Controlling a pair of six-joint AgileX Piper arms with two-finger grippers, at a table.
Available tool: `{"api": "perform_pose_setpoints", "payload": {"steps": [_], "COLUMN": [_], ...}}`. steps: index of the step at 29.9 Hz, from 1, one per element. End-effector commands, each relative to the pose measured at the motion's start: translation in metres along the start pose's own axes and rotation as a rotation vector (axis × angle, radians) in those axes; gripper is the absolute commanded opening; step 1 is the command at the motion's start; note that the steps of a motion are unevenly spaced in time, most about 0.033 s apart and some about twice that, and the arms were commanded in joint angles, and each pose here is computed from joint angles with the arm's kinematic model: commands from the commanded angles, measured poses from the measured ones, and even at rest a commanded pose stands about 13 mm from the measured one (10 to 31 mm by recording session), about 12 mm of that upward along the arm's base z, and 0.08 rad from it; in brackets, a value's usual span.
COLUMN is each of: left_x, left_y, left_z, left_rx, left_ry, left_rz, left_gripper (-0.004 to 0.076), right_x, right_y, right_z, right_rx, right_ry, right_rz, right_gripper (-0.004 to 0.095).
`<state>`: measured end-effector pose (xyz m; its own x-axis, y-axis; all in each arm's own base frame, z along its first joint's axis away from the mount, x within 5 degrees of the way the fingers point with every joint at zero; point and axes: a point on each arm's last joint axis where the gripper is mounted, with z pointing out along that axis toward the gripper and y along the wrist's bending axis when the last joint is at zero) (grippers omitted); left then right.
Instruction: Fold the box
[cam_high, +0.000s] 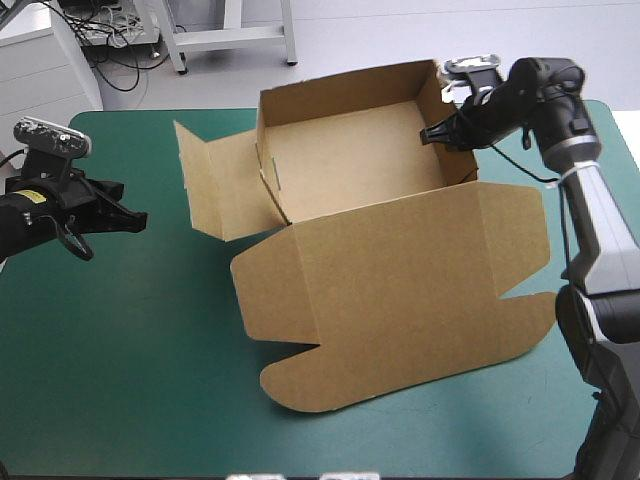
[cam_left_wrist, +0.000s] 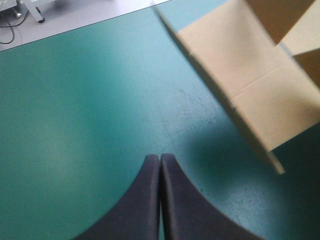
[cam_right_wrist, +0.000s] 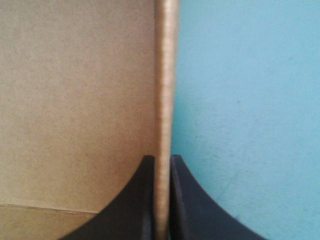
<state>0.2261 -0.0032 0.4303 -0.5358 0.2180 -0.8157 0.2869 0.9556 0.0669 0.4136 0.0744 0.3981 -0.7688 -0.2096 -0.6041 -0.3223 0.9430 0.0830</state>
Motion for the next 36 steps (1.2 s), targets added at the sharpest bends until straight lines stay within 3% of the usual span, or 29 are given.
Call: {"api": "perform_pose_setpoints", "payload": {"steps": [1, 5, 10, 19, 28, 36], "left_x": [-0.012, -0.011, -0.012, -0.012, -0.024, -0.044], "left_y": [0.004, 0.007, 0.010, 0.018, 0.006, -0.009], "left_z": [-0.014, -0.012, -0.004, 0.048, 0.097, 0.093], "left_rx": [-0.078, -0.100, -0.099, -0.009, 0.316, 0.615], "left_ry": [-0.107, -0.095, -0.084, -0.032, -0.154, -0.353], "left_rz": [-0.045, -0.049, -0.054, -0.159, -0.255, -0.383], "left_gripper": [-0.0033, -0.0032, -0.0032, -0.0032, -0.0032, -0.0032], "right_x": [-0.003, 0.004, 0.013, 0.022, 0.022, 0.025], "right_y": [-0.005, -0.017, -0.019, -0.008, -0.004, -0.008], "right_z": [-0.083, -0.126, -0.169, -0.203, -0.203, -0.184], "right_rx": [0.022, 0.024, -0.043, -0.060, -0.104, -0.136], "right_ry": [-0.183, -0.275, -0.390, -0.469, -0.478, -0.422], "right_rz": [0.020, 0.051, 0.054, 0.026, 0.013, 0.025], "right_gripper": [-0.0023, -0.0023, -0.0023, -0.0023, -0.0023, -0.0023]}}
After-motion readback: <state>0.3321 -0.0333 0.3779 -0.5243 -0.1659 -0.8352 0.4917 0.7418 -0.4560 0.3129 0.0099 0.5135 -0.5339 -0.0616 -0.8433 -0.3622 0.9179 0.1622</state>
